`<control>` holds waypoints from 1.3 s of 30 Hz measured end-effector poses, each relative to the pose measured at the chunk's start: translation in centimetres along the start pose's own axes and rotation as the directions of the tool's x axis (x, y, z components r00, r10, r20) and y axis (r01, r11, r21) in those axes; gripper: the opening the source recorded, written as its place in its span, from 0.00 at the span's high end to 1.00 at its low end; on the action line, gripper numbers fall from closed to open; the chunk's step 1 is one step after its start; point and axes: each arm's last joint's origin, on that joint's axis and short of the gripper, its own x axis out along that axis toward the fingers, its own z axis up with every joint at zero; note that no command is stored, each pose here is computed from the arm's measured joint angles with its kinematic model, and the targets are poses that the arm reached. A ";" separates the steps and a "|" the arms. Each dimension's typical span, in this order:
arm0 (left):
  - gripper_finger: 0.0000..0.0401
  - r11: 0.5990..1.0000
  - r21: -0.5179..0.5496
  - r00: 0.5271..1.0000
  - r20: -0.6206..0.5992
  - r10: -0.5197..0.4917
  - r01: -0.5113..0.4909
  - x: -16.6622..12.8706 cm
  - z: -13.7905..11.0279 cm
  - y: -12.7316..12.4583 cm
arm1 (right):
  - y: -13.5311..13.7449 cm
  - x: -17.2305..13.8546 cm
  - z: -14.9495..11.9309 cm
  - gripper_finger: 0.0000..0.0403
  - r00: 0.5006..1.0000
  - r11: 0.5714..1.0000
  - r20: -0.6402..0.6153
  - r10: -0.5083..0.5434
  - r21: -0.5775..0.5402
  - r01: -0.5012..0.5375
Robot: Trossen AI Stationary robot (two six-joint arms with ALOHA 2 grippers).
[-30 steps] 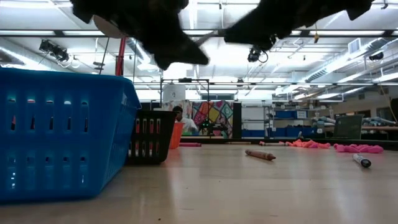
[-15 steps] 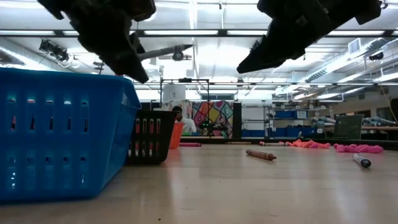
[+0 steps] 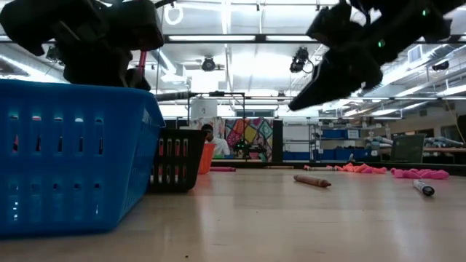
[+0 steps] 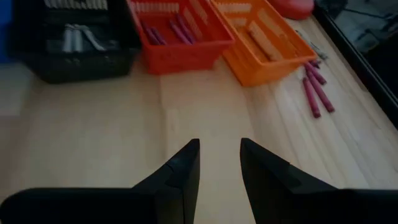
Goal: Sort crayons
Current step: Put the black crayon into the black basket, then put the brown crayon into the blue basket
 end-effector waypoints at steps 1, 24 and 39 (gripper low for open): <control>0.92 1.000 0.003 1.000 -0.005 0.000 0.000 0.0 -0.2 0.0 | -0.2 0.2 -0.4 0.71 1.000 1.000 0.006 -0.007 0.003 0.007; 0.71 0.997 -0.028 0.998 0.007 -0.068 0.068 0.4 -0.8 -0.2 | -1.2 0.4 -2.8 0.71 0.983 0.994 0.182 -0.024 -0.099 0.043; 0.71 0.999 0.011 0.998 0.046 -0.042 0.041 0.6 0.7 2.2 | -1.1 0.5 -2.6 0.71 0.967 0.988 0.207 0.147 0.008 -0.152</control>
